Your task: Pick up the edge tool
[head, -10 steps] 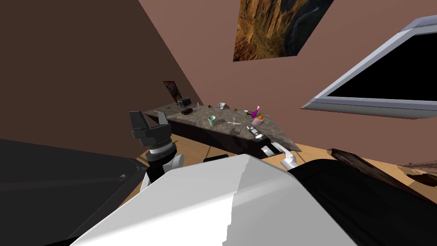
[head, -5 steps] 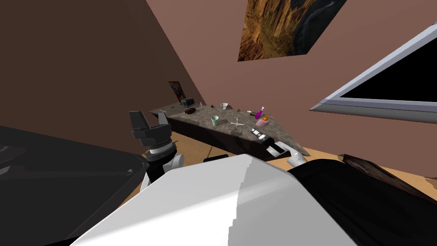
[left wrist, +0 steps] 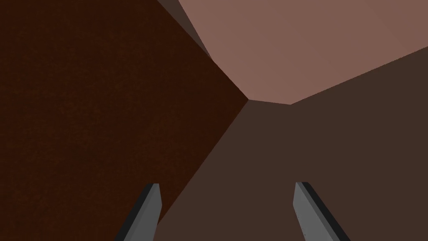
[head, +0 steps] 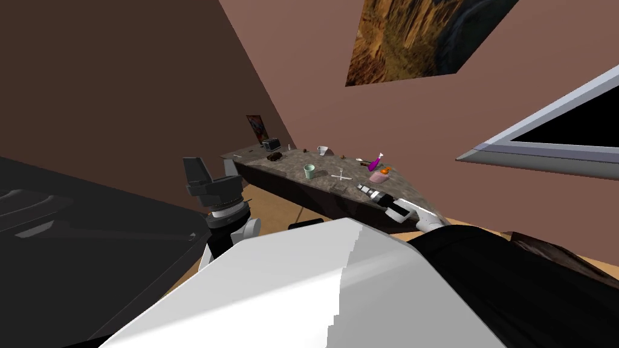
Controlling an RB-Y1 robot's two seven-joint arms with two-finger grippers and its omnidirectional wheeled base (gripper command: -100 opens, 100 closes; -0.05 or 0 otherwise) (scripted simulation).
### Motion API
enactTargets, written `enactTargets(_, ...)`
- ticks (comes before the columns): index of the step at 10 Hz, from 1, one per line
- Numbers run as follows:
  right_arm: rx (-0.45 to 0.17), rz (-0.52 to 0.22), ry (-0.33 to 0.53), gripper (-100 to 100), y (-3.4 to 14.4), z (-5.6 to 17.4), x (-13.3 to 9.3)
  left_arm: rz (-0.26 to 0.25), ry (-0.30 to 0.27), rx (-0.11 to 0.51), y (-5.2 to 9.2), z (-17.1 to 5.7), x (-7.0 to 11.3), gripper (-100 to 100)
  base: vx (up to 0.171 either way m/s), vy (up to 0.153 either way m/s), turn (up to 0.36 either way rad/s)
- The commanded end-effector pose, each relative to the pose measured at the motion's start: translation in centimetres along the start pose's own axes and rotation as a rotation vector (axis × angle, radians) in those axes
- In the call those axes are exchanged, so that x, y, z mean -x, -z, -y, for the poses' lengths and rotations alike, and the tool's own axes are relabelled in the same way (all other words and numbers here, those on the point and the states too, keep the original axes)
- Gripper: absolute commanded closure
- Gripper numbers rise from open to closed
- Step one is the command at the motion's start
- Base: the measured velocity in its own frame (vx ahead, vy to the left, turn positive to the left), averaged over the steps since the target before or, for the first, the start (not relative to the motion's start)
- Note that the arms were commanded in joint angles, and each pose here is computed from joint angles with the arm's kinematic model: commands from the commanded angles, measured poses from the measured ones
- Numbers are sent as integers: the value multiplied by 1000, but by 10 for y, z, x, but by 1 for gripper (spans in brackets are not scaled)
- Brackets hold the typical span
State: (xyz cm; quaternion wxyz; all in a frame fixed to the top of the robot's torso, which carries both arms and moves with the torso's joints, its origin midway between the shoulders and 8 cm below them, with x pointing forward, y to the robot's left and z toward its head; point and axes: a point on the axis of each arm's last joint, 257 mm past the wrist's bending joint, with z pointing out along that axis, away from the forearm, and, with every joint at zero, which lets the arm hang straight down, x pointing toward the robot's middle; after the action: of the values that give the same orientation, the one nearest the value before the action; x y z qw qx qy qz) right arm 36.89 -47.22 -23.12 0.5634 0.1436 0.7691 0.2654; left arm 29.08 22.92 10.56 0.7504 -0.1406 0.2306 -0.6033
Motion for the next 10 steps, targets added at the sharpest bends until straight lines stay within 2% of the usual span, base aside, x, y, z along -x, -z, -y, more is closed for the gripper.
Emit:
enactTargets(1,-40,-65,58,-100,9,20,-9,0,0,0,0,0,0,0,45,34,166)
enactTargets(2,-40,-74,74,-100,9,20,-6,0,0,0,0,0,0,0,41,29,89)
enactTargets(3,-72,-132,122,-100,19,37,-14,0,0,0,0,0,0,0,47,42,153)
enactTargets(4,-72,-137,132,-100,19,37,-12,0,0,0,0,0,0,0,37,31,94)
enactTargets(5,-102,-197,180,-100,31,54,-20,0,0,0,0,0,0,0,41,36,200)
enactTargets(6,-102,-201,189,-100,31,54,-17,0,0,0,0,0,0,0,39,23,101)
enactTargets(8,-148,-324,284,-100,56,82,-32,0,0,0,0,0,0,0,58,28,230)
enactTargets(9,-160,-332,300,-100,58,87,-26,0,0,0,0,0,0,0,56,29,124)
enactTargets(10,-185,-393,346,-100,74,102,-32,0,0,0,0,0,0,0,48,29,212)
